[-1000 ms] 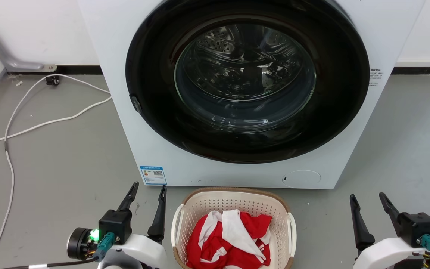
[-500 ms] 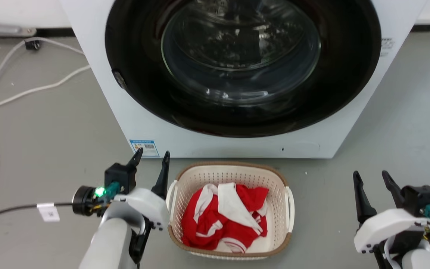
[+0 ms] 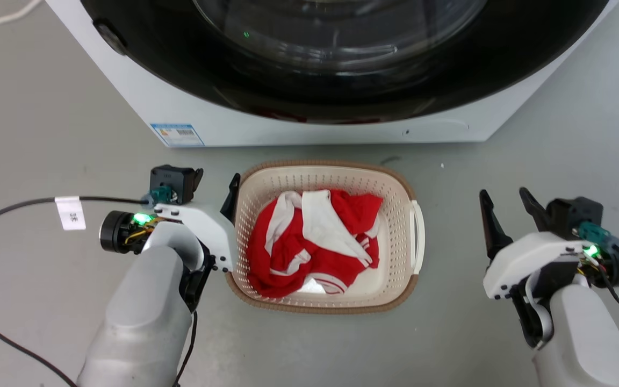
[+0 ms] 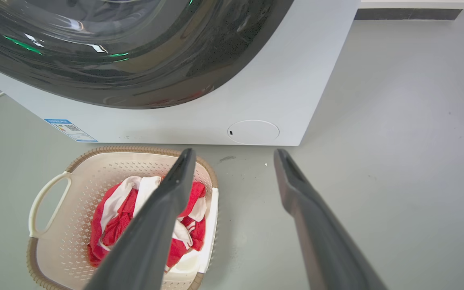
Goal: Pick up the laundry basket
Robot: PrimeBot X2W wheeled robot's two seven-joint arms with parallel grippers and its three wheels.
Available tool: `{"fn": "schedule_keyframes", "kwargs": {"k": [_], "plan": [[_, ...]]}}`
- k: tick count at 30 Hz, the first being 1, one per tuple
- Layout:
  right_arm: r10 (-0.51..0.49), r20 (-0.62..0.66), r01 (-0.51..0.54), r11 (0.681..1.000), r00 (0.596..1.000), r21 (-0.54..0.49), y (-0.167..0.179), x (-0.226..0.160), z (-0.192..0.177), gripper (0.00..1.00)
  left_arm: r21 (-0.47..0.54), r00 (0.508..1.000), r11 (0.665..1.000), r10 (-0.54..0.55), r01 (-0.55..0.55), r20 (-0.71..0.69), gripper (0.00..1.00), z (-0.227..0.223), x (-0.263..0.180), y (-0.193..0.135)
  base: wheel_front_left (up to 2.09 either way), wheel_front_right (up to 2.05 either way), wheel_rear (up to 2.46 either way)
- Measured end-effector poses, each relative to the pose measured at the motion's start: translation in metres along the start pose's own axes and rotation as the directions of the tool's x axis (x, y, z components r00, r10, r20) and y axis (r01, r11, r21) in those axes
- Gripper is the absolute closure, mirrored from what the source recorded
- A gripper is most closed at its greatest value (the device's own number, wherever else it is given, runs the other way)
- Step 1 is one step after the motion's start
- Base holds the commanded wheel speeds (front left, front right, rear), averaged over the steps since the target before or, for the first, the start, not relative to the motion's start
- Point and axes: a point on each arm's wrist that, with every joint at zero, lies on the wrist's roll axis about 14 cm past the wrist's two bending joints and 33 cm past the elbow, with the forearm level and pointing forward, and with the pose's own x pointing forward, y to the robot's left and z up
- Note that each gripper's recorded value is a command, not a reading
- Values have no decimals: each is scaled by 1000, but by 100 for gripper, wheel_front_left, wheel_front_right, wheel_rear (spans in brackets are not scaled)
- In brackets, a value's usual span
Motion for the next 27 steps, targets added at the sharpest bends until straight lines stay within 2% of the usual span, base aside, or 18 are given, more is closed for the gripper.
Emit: {"fn": "schedule_keyframes", "kwargs": {"k": [11, 20, 27], "plan": [[46, -224, -39, 999, 973, 35, 11, 45, -77, 0, -65, 956, 998, -10, -9, -292, 0, -87, 40, 16, 0, 0, 0], [83, -377, -64, 996, 923, 63, 18, 67, -132, 0, -106, 886, 994, -26, -27, -463, 0, -143, 61, 30, 0, 0, 0], [103, -473, -78, 994, 875, 72, 21, 76, -162, 0, -110, 840, 994, -36, -28, -541, 0, -173, 74, 39, 0, 0, 0]]}}
